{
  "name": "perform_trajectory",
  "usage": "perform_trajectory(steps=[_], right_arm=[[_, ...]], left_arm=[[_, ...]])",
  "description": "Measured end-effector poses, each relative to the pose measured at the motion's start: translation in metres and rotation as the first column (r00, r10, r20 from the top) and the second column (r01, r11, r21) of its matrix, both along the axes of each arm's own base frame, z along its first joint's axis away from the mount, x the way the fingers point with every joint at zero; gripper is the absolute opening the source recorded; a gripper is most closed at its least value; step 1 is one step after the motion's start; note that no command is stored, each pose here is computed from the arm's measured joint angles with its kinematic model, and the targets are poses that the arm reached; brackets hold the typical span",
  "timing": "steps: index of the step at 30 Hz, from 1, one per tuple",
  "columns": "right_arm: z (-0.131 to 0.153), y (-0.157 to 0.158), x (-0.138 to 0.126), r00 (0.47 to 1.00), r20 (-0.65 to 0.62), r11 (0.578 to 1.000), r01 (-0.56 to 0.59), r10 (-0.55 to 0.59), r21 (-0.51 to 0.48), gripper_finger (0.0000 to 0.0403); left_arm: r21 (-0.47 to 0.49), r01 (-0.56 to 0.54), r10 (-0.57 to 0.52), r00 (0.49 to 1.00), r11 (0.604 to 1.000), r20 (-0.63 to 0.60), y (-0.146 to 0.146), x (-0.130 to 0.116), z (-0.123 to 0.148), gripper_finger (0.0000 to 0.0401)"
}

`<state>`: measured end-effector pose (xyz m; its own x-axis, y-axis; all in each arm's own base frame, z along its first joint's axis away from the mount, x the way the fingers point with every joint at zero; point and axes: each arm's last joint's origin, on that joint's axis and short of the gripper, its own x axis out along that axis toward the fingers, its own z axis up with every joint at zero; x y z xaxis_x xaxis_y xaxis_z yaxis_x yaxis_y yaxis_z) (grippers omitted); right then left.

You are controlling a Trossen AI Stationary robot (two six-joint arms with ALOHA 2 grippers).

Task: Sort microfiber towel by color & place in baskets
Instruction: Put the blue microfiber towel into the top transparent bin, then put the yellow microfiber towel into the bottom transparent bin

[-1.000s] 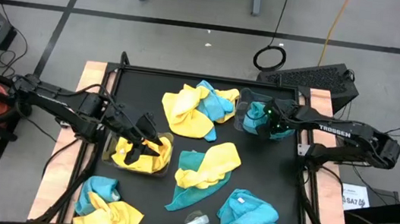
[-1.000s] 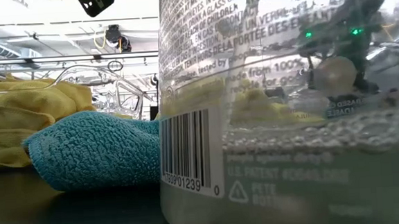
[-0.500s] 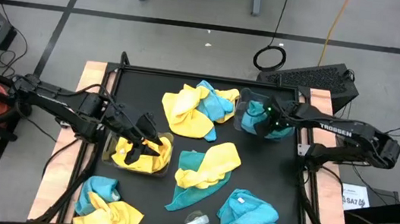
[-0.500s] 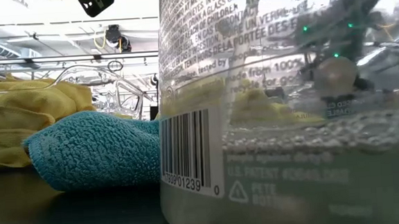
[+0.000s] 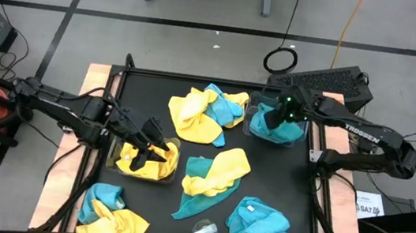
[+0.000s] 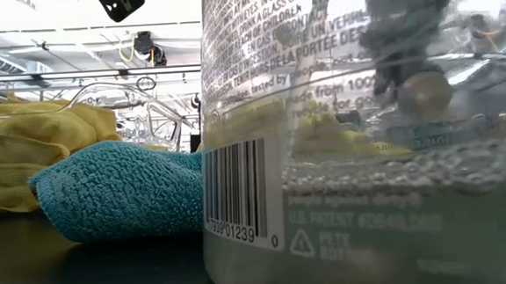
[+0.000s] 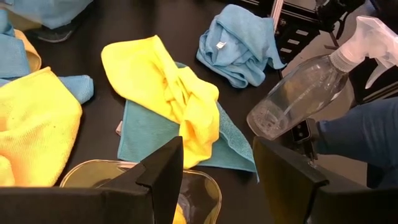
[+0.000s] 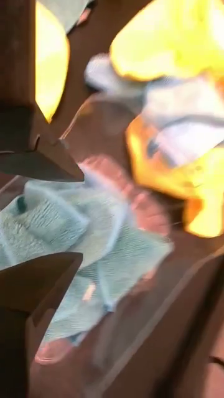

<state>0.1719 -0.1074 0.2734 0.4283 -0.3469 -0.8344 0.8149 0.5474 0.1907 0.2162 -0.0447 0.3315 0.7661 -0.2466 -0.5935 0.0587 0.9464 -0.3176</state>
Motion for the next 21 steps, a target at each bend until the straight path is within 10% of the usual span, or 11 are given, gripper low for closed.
perform_trajectory(steps=[11, 21], right_arm=[[0.059, 0.017, 0.012, 0.930, 0.261, 0.966, -0.247, 0.259, -0.080, 0.0189], [0.069, 0.059, 0.032, 0.724, 0.420, 0.813, -0.579, 0.547, -0.060, 0.0189]], left_arm=[[0.045, -0.046, 0.046, 0.999, 0.998, 0.007, 0.002, 0.000, 0.000, 0.0199], [0.068, -0.049, 0.048, 0.999, 0.996, 0.013, 0.002, 0.000, 0.000, 0.0199]])
